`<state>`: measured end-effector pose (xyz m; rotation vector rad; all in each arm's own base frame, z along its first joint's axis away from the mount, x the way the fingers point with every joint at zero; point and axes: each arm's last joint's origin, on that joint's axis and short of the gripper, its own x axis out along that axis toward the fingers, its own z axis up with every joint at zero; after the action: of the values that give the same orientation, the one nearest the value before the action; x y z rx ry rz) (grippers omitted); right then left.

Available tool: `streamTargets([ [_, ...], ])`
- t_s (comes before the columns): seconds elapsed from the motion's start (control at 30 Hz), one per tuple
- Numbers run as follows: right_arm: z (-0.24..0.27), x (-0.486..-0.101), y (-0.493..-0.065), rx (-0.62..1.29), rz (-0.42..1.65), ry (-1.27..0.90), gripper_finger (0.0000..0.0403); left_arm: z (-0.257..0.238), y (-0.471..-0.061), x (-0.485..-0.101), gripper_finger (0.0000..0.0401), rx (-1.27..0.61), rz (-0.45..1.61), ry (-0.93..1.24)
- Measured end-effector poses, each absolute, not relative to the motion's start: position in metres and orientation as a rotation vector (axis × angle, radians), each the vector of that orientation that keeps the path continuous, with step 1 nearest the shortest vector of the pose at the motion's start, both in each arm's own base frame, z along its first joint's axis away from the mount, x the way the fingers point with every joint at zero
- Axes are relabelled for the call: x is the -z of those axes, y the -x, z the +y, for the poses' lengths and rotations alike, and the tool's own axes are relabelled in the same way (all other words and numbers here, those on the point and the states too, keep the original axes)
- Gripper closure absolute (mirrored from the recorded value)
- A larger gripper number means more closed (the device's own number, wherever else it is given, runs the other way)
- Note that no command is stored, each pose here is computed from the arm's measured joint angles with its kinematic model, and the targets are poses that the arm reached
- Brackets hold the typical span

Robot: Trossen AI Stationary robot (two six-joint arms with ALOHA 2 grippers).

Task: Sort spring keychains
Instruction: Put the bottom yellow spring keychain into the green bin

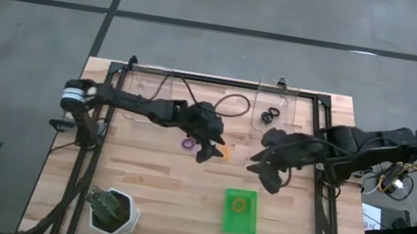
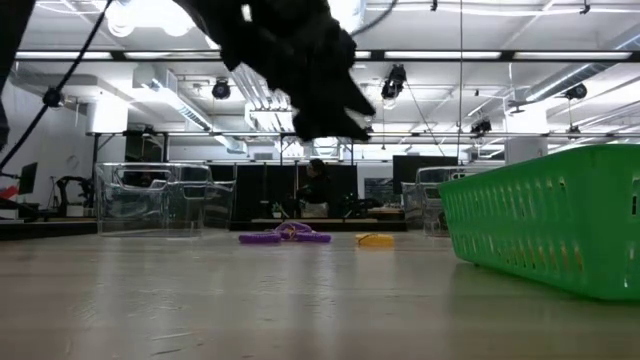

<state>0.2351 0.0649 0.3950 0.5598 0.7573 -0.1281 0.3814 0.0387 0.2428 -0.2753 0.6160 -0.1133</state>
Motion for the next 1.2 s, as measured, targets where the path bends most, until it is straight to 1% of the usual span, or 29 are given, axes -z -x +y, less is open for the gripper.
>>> streamTargets([
  [0.13, 0.064, -0.396, -0.234, 0.141, 0.744, -0.565, 0.0230, 0.042, -0.391, -0.211, 0.0160, 0.094, 0.702, 0.258],
  [0.3, 0.065, -0.394, -0.238, 0.143, 0.748, -0.567, 0.0230, 0.044, -0.399, -0.180, 0.0160, 0.084, 0.777, 0.238],
  [0.53, 0.065, -0.394, -0.238, 0.143, 0.745, -0.571, 0.0231, 0.048, -0.405, -0.152, 0.0160, 0.038, 0.836, 0.116],
  [0.77, 0.065, -0.393, -0.238, 0.153, 0.750, -0.592, 0.0235, 0.047, -0.410, -0.145, 0.0160, 0.050, 0.811, 0.020],
  [0.97, 0.066, -0.390, -0.238, 0.156, 0.757, -0.589, 0.0245, 0.040, -0.410, -0.146, 0.0167, 0.062, 0.819, -0.005],
  [1.07, 0.065, -0.390, -0.238, 0.158, 0.761, -0.587, 0.0249, 0.035, -0.410, -0.146, 0.0184, 0.061, 0.822, -0.039],
  [1.2, 0.066, -0.389, -0.238, 0.157, 0.765, -0.581, 0.0252, 0.031, -0.411, -0.141, 0.0225, 0.054, 0.833, -0.064],
])
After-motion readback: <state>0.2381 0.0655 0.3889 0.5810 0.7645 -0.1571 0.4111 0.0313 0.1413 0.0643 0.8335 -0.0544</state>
